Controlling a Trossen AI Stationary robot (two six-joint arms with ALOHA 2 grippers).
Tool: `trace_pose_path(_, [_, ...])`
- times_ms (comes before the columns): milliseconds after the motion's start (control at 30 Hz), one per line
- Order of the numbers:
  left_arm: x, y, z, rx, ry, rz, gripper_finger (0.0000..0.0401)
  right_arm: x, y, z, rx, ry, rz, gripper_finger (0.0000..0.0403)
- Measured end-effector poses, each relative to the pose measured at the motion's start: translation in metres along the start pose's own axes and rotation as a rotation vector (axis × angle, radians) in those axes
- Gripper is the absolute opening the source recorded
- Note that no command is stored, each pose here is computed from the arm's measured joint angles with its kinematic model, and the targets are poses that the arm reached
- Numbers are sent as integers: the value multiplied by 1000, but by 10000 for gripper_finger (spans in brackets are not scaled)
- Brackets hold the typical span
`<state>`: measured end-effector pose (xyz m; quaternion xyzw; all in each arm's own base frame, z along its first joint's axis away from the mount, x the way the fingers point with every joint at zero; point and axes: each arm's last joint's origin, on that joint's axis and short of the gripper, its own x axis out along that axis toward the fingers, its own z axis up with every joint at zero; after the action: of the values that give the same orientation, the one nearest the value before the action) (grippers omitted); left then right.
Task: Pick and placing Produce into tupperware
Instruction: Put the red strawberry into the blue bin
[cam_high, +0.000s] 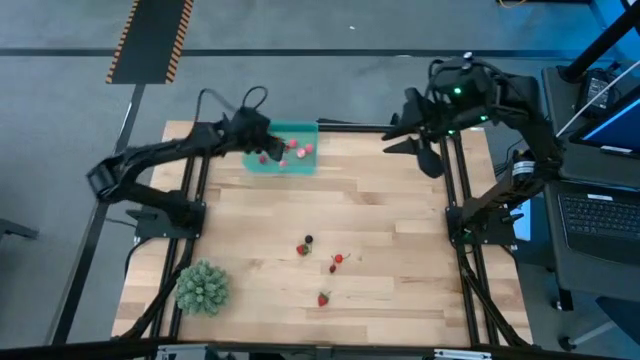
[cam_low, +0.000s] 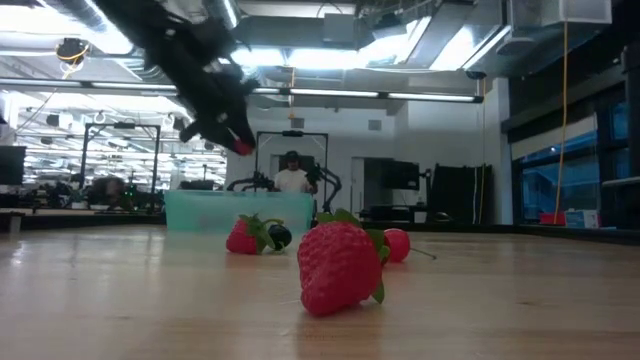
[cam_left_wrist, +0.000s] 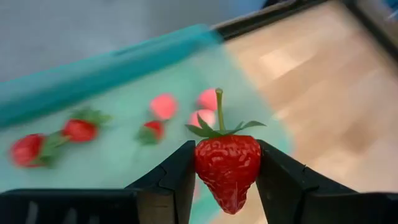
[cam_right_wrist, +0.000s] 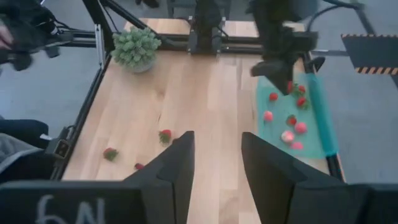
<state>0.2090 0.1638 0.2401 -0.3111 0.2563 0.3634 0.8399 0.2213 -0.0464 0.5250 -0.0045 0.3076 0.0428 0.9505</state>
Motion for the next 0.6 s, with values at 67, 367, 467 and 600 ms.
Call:
trace_pose_path(67, [11, 4, 14, 11, 67, 58, 137, -5, 2, -3, 20, 7, 1, 135])
trace_pose_path(367, [59, 18, 42, -28, 363, 235, 137, 2, 1, -10, 48, 82, 14, 135])
trace_pose_path(467, [75, 21, 40, -29, 413, 253, 137, 7, 0, -12, 54, 107, 19, 136])
trace_pose_path(600, [91, 23, 38, -30, 445, 268, 137, 13, -1, -14, 61, 131, 23, 136])
